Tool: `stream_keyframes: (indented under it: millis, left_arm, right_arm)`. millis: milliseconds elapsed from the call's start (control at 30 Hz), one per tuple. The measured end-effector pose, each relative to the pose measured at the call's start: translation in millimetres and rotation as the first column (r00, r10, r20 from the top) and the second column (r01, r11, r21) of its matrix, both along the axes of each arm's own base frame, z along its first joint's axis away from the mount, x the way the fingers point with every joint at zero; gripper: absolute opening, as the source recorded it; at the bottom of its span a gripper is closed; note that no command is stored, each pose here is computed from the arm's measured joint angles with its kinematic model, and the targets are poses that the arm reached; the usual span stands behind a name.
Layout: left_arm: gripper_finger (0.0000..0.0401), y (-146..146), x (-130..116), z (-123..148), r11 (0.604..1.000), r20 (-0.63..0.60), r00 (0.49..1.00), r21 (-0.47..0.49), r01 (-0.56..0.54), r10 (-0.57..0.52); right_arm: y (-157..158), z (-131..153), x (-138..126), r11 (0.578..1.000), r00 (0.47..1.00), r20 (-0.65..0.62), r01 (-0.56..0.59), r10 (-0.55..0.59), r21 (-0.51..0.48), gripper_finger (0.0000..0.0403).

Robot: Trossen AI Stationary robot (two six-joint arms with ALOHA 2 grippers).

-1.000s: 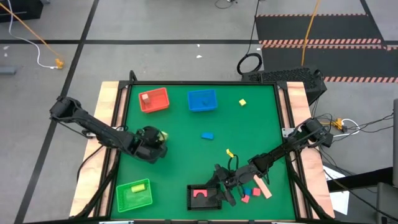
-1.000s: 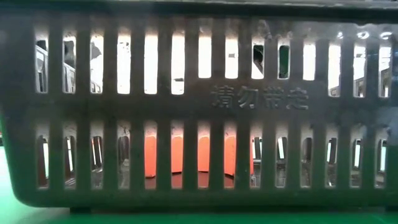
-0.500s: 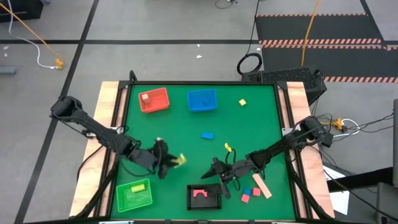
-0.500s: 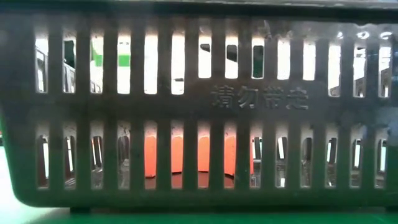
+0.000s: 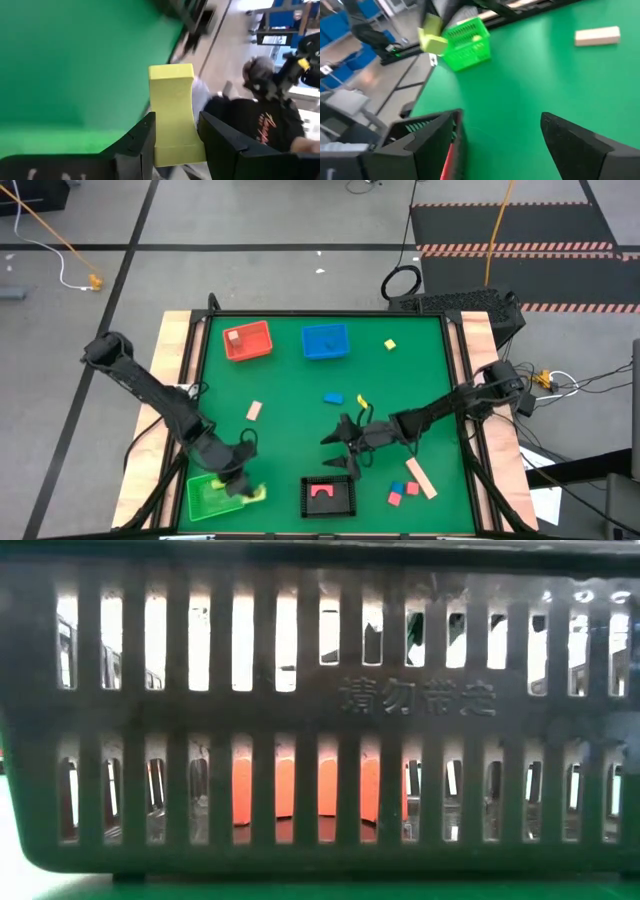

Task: Sort & place blocks by color
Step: Put the bottom green block into the green bin

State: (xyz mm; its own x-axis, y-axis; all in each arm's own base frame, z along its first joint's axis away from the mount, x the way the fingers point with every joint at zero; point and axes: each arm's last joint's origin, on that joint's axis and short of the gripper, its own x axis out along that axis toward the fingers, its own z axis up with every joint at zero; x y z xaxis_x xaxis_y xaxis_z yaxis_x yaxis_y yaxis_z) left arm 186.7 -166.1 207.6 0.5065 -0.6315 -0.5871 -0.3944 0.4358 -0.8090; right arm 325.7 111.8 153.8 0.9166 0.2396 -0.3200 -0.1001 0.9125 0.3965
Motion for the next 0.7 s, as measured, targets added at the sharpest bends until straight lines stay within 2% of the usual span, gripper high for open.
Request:
stream_keyframes:
  millis: [200,433,600,700]
  left_arm:
    - [0.0127,-21.3,-21.8,2.7,0.989,-0.166,0.985,-0.133,-0.064,0.041]
    - [0.0127,-36.3,-40.6,2.6,0.976,-0.295,0.955,-0.196,-0.095,0.033]
    - [0.0127,-42.0,-50.9,1.2,0.975,-0.353,0.935,-0.200,-0.100,0.024]
    - [0.0127,-38.8,-55.1,-5.0,0.982,-0.416,0.907,-0.136,-0.130,0.063]
  right_arm:
    - [-14.1,-4.8,2.7,0.999,0.998,-0.048,0.038,-0.039,-0.024,0.0293]
    - [-34.5,-7.3,7.0,0.995,0.992,-0.074,0.098,-0.101,-0.034,0.0293]
    - [-47.4,-10.1,8.4,0.990,0.986,-0.101,0.128,-0.133,-0.060,0.0293]
    - [-55.5,-10.4,9.7,0.987,0.983,-0.102,0.147,-0.154,-0.069,0.0293]
